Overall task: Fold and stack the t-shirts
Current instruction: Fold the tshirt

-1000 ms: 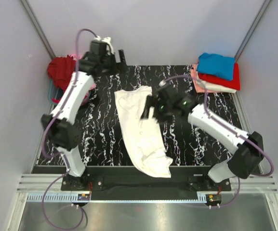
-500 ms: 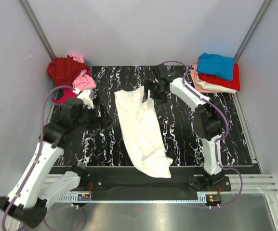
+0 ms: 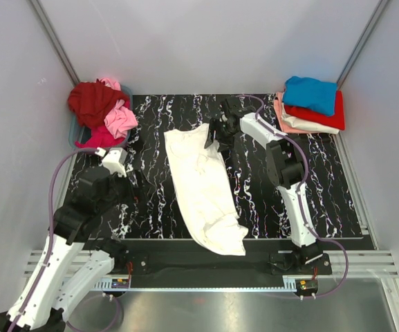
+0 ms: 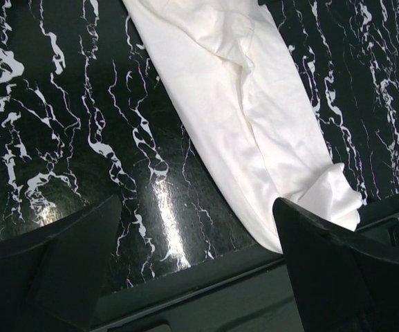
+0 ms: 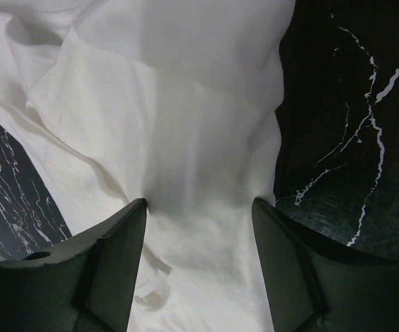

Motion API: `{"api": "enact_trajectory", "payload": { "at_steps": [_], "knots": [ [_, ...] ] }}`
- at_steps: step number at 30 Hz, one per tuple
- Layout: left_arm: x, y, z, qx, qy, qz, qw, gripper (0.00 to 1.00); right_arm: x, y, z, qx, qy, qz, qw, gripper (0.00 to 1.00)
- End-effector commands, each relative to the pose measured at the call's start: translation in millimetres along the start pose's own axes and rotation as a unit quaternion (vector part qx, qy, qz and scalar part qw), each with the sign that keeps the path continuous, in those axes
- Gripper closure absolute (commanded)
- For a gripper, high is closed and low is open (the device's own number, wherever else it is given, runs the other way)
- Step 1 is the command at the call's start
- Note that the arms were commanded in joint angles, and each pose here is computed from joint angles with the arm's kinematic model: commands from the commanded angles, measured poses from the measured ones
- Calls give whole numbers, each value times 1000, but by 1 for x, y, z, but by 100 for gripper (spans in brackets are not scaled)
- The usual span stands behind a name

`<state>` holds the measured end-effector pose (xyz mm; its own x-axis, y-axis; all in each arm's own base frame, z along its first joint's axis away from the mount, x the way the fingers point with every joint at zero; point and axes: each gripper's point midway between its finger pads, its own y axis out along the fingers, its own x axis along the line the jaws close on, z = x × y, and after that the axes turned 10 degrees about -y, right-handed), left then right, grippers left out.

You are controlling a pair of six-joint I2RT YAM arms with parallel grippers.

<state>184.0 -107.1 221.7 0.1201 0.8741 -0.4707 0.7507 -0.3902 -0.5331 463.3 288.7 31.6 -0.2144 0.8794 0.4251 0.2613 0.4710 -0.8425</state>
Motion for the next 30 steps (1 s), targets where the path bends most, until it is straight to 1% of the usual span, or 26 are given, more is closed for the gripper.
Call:
{"api": "enact_trajectory", "payload": {
  "at_steps": [1,5,6,8,9,10,11,15,16,17,18,19,21,22,25,26,27,28,30],
  "knots": [
    [-16,-4,-16,-58,6,52,997,1,-1,14,3,-1,-8,-6,1000,31],
    [-15,-7,-17,-76,7,58,995,1,4,21,4,2,-3,-24,1000,47],
    [-14,-7,-18,-77,6,56,995,1,5,25,4,3,-2,-32,999,55],
    [-12,-5,-18,-77,6,47,996,1,6,32,3,6,4,-41,999,67],
    [-11,-3,-18,-74,5,43,996,1,6,34,2,6,5,-39,999,74],
    [-9,-2,-18,-74,5,39,996,1,5,35,-3,-1,8,-37,999,89],
    [-9,-2,-18,-74,4,38,997,1,-2,37,-7,-10,12,-16,1000,100],
    [-9,-5,-19,-80,5,41,996,1,-36,44,-26,-40,58,56,996,100],
    [-10,-5,-20,-82,5,42,996,1,-53,38,-41,-63,88,84,991,100],
    [-10,-6,-20,-83,5,43,996,1,-63,38,-45,-70,103,97,988,100],
    [-10,-6,-20,-85,5,44,995,1,-70,32,-54,-85,129,108,982,100],
    [-10,-6,-20,-85,6,45,995,1,-89,27,-61,-101,150,137,974,100],
    [-11,-6,-20,-86,7,47,995,1,-103,21,-68,-112,182,152,965,100],
    [-12,-7,-21,-87,7,49,995,1,-120,13,-78,-134,211,174,953,100],
    [-13,-7,-19,-85,8,53,995,1,-134,5,-92,-152,244,181,941,100],
    [-13,-7,-19,-85,8,54,995,1,-145,9,-88,-143,255,194,936,100],
    [-13,-7,-20,-87,8,54,995,1,-143,4,-98,-155,260,188,934,100],
    [-14,-7,-20,-87,9,55,995,1,-148,5,-96,-153,266,196,931,100],
    [-13,-6,-19,-85,8,54,995,1,-145,13,-95,-145,265,184,935,100]
  ]
}}
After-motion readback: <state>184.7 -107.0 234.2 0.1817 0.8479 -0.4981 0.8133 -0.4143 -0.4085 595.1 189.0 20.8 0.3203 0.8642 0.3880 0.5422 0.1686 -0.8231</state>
